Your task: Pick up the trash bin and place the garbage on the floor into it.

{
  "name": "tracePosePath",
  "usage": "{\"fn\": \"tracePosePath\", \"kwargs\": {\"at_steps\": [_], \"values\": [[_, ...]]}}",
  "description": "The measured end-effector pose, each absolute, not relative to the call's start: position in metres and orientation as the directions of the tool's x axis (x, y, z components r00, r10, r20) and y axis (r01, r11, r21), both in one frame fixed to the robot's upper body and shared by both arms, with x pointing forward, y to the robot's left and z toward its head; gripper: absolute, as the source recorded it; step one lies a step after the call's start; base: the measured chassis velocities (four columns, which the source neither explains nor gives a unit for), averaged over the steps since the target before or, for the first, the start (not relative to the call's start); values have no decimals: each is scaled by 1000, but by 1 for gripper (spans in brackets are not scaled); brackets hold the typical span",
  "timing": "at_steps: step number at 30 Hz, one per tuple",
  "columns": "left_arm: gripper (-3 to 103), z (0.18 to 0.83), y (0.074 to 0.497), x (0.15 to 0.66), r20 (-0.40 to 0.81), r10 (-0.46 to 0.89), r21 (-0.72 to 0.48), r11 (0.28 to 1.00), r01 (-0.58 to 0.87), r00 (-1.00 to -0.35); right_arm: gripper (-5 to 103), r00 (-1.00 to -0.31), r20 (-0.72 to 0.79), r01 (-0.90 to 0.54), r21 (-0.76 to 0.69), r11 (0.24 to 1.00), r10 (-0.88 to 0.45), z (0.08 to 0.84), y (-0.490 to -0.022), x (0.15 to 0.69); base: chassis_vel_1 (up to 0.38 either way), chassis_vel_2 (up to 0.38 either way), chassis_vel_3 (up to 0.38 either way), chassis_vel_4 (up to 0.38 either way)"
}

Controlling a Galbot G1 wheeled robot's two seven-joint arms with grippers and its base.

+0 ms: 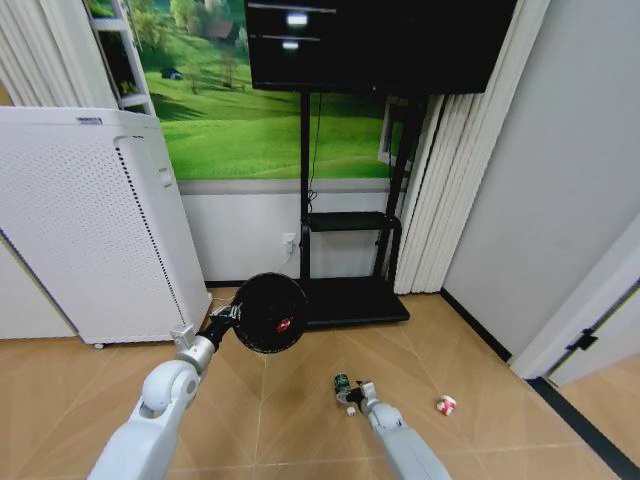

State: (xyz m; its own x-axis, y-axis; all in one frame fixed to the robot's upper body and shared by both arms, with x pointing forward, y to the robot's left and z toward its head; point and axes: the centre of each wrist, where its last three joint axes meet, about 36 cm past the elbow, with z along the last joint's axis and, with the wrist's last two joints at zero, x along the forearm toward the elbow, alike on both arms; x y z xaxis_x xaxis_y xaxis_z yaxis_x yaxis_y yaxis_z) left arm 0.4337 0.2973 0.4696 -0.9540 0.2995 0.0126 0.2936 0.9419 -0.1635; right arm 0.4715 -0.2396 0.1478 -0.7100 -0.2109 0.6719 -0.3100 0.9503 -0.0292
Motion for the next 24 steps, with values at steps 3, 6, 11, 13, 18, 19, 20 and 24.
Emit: {"fn": "tracePosePath", "kwargs": {"at_steps": [3, 6, 11, 13, 18, 19, 20, 24], "values": [[4, 470, 297, 433, 10, 301, -164, 941, 296, -954, 100, -706, 676, -314, -34, 949, -210, 146, -240, 470, 0, 0, 0, 0], [4, 470, 296, 431, 9, 306, -165, 939, 301, -952, 101, -712, 671, -315, -43, 948, -207, 143, -239, 472, 0, 0, 0, 0], [4, 469, 294, 429, 10, 313, -167, 937, 307, -950, 86, -717, 666, -319, -50, 946, -206, 142, -239, 472, 0, 0, 0, 0], [4, 468, 294, 428, 11, 317, -170, 935, 311, -948, 75, -721, 662, -329, -65, 942, -206, 141, -239, 471, 0, 0, 0, 0], [4, 468, 293, 428, 10, 321, -173, 933, 314, -947, 59, -729, 655, -333, -85, 939, -200, 140, -237, 469, 0, 0, 0, 0], [4, 467, 293, 429, 9, 320, -175, 933, 314, -947, 53, -732, 652, -332, -88, 939, -198, 139, -235, 469, 0, 0, 0, 0], [4, 467, 293, 429, 8, 320, -175, 933, 314, -947, 53, -732, 652, -332, -89, 939, -197, 139, -234, 468, 0, 0, 0, 0], [4, 467, 293, 431, 9, 321, -177, 933, 315, -947, 38, -742, 644, -321, -96, 942, -188, 138, -230, 466, 0, 0, 0, 0]]}}
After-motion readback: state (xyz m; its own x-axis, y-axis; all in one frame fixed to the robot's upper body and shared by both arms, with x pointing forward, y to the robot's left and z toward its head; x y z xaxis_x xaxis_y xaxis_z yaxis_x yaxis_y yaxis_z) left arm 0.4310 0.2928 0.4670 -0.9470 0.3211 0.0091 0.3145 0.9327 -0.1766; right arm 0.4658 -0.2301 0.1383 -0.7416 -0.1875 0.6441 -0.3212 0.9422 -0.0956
